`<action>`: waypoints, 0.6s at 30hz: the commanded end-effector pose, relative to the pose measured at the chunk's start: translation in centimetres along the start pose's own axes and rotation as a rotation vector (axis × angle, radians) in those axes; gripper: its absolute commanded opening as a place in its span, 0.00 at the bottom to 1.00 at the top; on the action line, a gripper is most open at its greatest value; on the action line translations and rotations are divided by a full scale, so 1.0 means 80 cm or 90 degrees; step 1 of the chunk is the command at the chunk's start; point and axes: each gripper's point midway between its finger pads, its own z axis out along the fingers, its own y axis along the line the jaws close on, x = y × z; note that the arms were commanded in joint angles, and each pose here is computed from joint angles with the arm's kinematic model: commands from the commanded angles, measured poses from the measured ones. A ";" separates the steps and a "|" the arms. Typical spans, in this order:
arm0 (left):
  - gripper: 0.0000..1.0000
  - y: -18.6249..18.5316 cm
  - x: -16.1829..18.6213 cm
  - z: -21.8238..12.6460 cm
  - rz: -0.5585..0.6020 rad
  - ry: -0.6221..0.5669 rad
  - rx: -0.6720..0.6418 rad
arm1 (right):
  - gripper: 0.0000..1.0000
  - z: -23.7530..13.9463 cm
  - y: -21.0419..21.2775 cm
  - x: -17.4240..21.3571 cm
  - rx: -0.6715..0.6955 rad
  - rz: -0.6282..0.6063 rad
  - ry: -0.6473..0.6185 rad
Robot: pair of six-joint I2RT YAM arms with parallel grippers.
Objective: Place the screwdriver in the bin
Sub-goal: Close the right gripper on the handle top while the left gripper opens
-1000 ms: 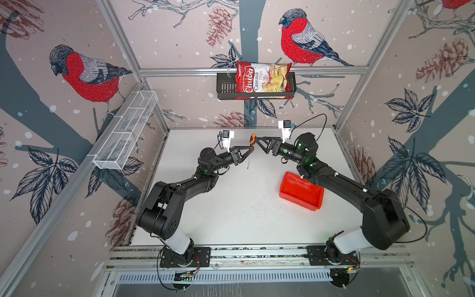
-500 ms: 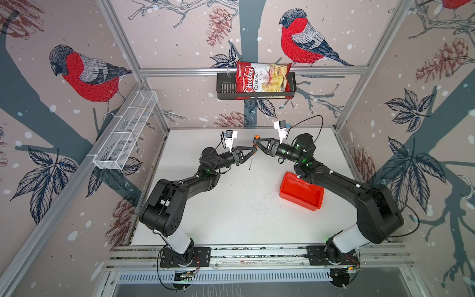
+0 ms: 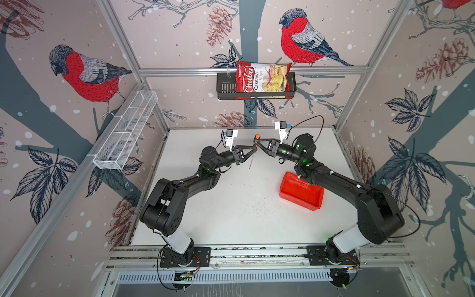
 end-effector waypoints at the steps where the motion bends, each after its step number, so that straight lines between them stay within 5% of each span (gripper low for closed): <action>1: 0.22 -0.014 -0.009 0.001 0.042 -0.011 0.020 | 0.17 -0.003 0.013 -0.006 -0.016 -0.026 -0.007; 5: 0.51 -0.012 -0.012 0.000 0.052 -0.017 0.004 | 0.17 -0.007 0.005 -0.006 0.014 -0.042 -0.006; 8: 0.64 -0.014 -0.021 0.000 0.078 -0.024 -0.020 | 0.17 -0.015 -0.008 -0.005 0.061 -0.066 0.002; 18: 0.82 -0.026 -0.033 -0.011 0.215 0.006 -0.115 | 0.12 -0.075 -0.075 0.006 0.325 -0.273 0.098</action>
